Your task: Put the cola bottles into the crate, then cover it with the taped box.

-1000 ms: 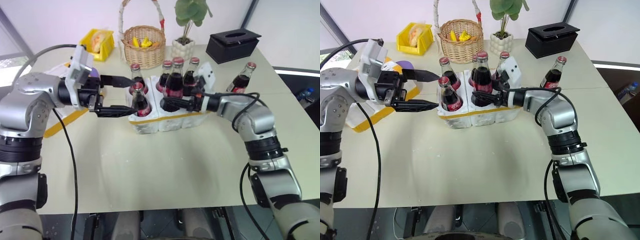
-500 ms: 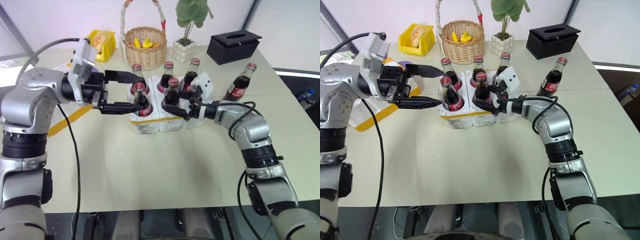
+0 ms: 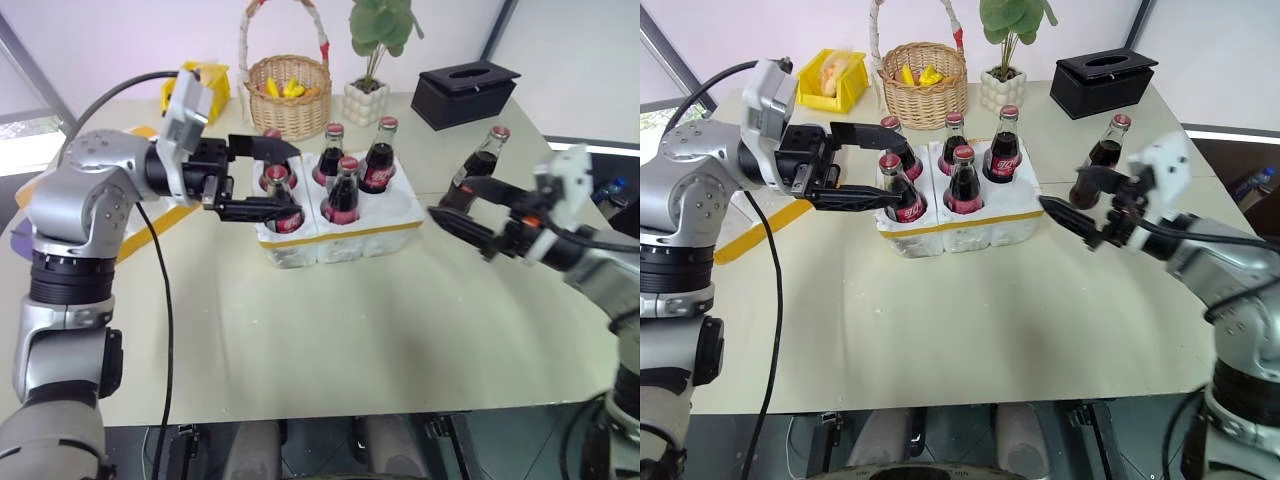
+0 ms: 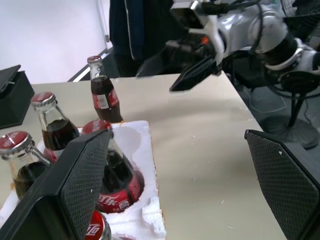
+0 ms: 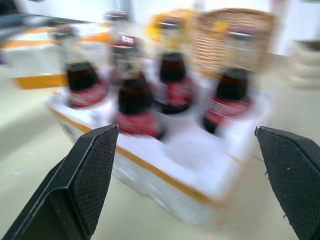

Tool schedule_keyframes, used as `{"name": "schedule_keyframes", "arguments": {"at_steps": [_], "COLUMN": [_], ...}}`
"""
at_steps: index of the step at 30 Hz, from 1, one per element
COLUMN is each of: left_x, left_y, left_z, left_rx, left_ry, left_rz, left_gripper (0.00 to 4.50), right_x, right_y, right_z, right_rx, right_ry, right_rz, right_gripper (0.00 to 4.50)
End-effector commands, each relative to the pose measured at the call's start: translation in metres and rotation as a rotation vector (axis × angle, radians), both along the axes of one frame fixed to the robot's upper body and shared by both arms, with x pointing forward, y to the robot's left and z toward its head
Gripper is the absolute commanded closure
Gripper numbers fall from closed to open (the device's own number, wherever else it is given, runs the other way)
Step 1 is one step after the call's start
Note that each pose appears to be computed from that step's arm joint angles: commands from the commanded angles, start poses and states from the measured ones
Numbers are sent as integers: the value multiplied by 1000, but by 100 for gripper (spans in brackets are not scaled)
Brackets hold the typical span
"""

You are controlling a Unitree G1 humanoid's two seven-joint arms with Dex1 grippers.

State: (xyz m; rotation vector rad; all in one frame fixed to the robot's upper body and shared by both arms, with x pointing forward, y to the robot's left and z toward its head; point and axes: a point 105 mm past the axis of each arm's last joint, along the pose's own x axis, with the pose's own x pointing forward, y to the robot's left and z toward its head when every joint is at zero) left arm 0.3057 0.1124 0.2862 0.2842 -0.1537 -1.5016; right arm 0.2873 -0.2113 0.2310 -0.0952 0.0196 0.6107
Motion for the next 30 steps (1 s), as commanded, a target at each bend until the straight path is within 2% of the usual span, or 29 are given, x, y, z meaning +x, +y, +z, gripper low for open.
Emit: {"name": "schedule_keyframes", "arguments": {"at_steps": [1,6,10,22,30], "left_x": [-4,-4,-4,-7,-9], "left_y": [-4,-8,-9,-3,1], "left_z": [11,11,12,13,12], "left_rx": [-3,-8,-9,-2,-1], "left_ry": [-43,-39,-42,-54,-53], "left_rz": [-16,-26,-27,4,26], "left_gripper": [0,0,0,0,0], "right_x": [-4,15,35,85,115], "right_y": [-35,-67,-73,-75,-77], "right_z": [6,-12,-16,-26,-32], "right_rx": [25,23,71,9,29], "right_ry": [-30,-16,-24,-40,-31], "right_rz": [-177,-395,-463,-473,-477], "right_gripper": [4,4,4,4,4]}}
